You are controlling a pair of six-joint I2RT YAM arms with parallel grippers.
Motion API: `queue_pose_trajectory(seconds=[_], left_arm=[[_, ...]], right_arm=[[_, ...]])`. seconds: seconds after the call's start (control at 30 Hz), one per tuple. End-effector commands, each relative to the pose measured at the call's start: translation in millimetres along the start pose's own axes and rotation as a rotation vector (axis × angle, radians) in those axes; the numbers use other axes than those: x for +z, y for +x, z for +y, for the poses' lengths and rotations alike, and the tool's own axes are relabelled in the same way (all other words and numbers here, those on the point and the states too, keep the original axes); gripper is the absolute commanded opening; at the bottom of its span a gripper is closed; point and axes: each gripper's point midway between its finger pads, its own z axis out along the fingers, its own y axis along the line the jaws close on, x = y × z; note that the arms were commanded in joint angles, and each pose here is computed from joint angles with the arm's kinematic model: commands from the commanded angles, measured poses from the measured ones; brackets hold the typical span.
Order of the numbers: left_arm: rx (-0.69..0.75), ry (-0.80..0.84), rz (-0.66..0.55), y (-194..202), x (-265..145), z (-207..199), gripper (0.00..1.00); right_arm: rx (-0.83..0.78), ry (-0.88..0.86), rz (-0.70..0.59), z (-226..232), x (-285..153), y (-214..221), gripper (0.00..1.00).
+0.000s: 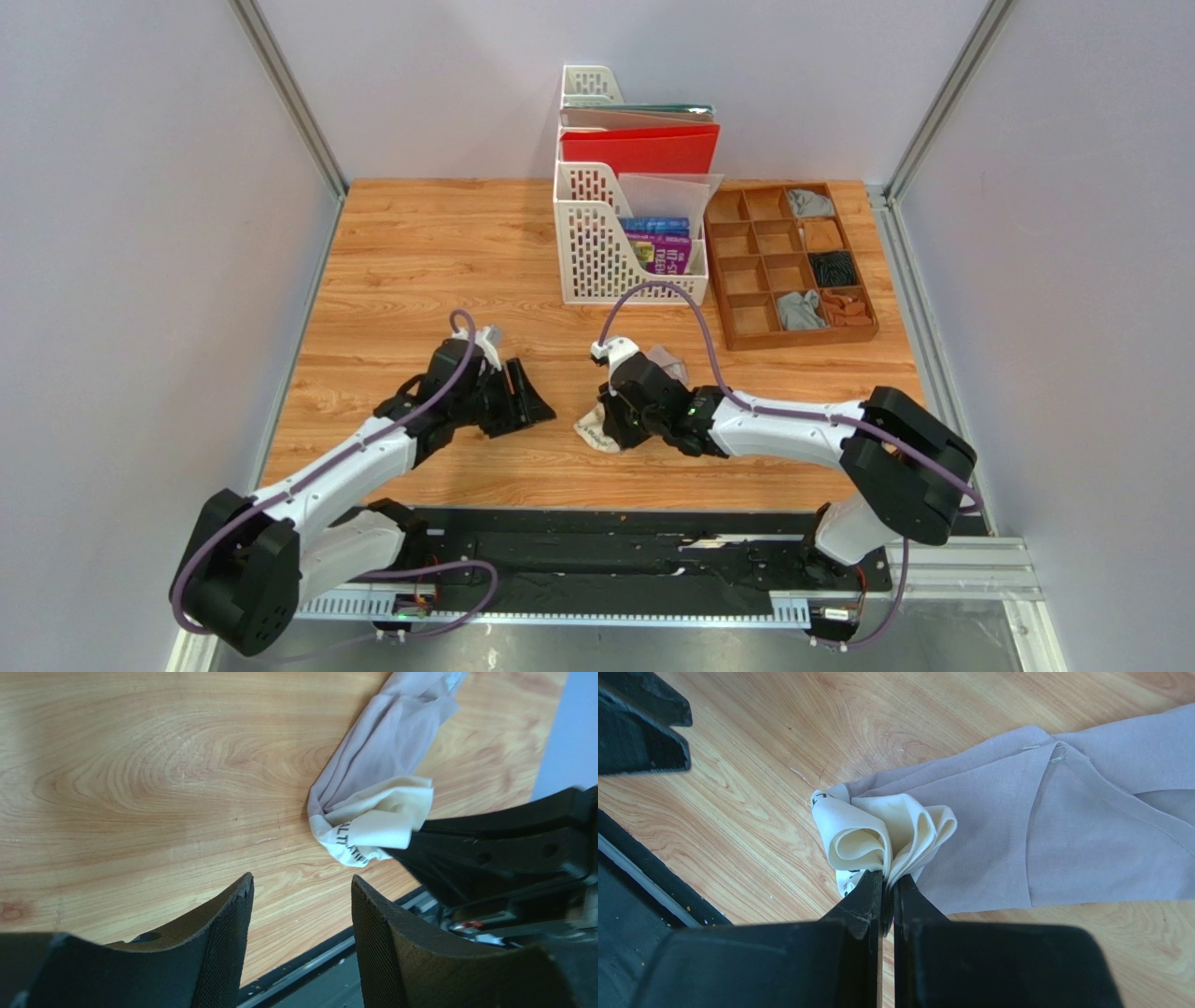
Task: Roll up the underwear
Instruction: Roll the underwear at the center of the board.
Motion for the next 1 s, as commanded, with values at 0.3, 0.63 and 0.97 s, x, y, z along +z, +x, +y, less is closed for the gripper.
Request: queue_pose_trajectory(seconds=[0.3, 0.63, 0.97], left_arm=[[0.150, 0.005, 0.082, 22.1, 42.2, -4.5, 0.58], [0.226, 0.098, 0.016, 8.8, 62.2, -20.7, 0.59], [0.342, 0.187, 0.048, 12.3, 81.8, -28.7, 0.60]], right_arm=[[0.037, -0.121, 0.050, -12.4, 10.8, -2.7, 0.00], [0.065, -0.125, 0.077, -24.1, 15.1, 3.0, 0.00], [0.082, -0.139, 0.086, -30.5, 17.7, 3.9, 0.00]])
